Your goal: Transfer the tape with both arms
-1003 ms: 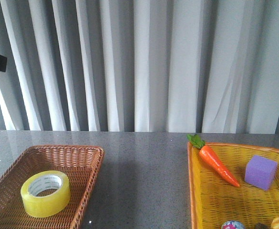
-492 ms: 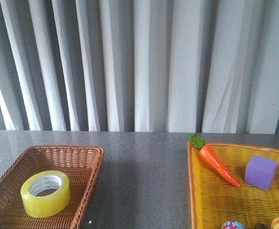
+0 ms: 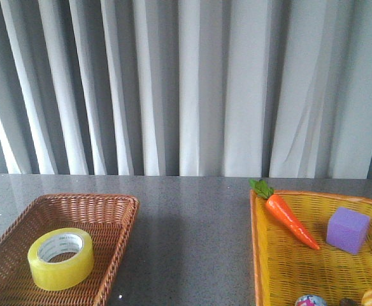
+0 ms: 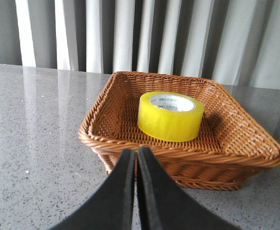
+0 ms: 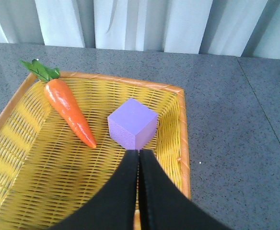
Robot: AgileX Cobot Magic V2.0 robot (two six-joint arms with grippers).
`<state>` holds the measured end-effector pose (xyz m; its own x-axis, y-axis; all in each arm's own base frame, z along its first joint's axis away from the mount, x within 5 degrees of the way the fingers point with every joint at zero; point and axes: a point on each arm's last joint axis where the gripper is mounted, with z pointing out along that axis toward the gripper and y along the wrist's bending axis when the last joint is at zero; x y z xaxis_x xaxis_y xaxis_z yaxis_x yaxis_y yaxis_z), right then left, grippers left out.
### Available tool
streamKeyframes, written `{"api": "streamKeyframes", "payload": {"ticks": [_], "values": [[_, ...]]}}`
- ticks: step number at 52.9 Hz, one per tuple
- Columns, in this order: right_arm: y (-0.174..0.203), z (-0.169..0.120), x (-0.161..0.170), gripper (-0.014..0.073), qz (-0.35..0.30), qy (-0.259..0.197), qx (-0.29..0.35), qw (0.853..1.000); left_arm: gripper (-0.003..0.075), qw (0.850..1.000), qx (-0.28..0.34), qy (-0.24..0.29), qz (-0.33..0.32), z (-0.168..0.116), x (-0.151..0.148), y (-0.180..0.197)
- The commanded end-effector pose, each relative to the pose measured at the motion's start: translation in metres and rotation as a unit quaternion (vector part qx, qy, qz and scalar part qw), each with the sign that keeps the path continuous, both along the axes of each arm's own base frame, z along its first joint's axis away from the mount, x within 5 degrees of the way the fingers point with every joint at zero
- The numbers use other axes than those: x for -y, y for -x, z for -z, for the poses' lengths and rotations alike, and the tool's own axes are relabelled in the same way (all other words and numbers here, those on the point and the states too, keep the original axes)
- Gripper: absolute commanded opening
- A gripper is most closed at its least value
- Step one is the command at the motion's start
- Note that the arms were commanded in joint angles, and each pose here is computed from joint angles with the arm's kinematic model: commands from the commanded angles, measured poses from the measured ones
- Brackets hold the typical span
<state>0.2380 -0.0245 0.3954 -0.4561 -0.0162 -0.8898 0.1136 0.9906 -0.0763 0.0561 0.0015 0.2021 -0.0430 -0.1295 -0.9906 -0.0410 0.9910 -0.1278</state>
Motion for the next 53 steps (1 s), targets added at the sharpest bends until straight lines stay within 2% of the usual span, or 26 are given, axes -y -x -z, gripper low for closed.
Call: {"api": "streamKeyframes", "payload": {"ticks": [1,10,53], "values": [[0.0041,-0.0202,0.0006,-0.0008,-0.004,0.017,0.057,0.998,-0.0007,0.998,0.065,0.004,-0.006,-0.0081,-0.001,0.002],[0.0041,-0.0202,0.0006,-0.0008,-0.004,0.017,0.057,0.998,-0.0007,0.997,0.064,-0.032,-0.006,-0.0086,-0.001,0.0022],[0.0041,-0.0202,0.0006,-0.0008,-0.004,0.017,0.057,0.998,-0.0006,0.997,0.067,-0.028,-0.006,-0.0094,-0.001,0.0022]]}}
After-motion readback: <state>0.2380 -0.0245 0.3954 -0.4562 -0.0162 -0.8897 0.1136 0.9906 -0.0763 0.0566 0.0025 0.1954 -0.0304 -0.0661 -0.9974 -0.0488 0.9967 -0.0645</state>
